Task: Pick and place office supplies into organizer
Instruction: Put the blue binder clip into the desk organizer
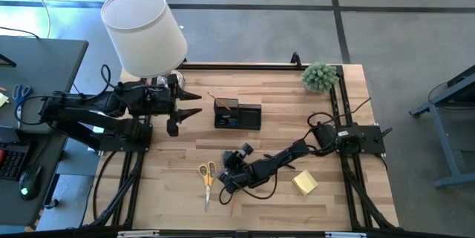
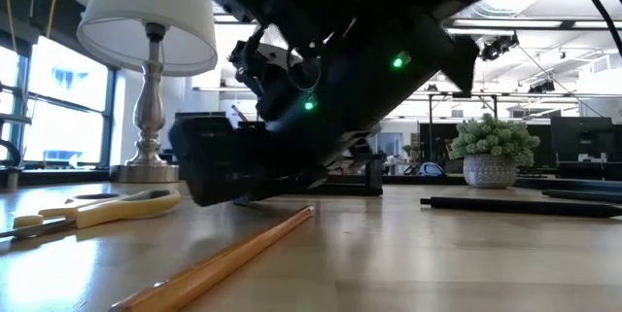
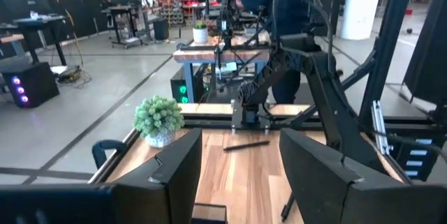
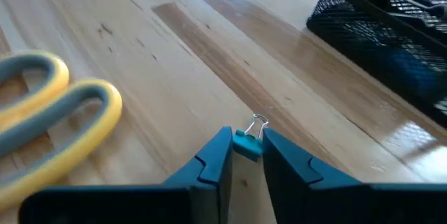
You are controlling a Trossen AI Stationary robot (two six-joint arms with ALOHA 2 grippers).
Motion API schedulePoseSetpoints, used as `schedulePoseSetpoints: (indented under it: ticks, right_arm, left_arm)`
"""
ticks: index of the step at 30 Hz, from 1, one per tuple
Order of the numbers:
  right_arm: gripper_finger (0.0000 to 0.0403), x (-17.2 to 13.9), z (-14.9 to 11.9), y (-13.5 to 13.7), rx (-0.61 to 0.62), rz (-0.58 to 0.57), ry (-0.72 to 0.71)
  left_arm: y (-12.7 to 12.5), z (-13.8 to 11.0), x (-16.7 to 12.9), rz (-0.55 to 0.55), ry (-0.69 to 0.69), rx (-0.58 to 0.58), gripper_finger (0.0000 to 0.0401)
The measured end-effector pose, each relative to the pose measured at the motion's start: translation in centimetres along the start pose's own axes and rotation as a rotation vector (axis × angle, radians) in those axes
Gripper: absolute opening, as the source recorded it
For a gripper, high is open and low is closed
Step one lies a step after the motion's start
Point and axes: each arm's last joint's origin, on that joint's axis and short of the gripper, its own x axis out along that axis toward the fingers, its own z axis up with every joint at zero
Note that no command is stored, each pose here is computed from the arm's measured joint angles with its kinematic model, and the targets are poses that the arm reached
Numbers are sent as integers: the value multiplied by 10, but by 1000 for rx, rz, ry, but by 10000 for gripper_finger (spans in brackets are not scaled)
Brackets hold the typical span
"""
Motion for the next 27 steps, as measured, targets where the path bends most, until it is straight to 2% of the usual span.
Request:
schedulePoseSetpoints:
  ticks: [3, 8, 15, 22, 27]
  right_arm:
    - [62, -7, 7, -5, -42, -26, 5]
    - [51, -26, 35, -21, -87, -105, -17]
    - [57, -43, 70, -44, -145, -155, -19]
    - [59, -28, 91, -61, -224, -184, -12]
    - [60, -3, 103, -74, -212, -134, 26]
  left_arm:
    - [0, -1, 2, -1, 6, 2, 184]
    - [0, -5, 2, 1, 44, 24, 184]
    - [4, 0, -19, 26, 19, 29, 184]
    - [6, 2, -29, 29, 2, 19, 184]
    - [6, 2, -29, 28, 9, 20, 184]
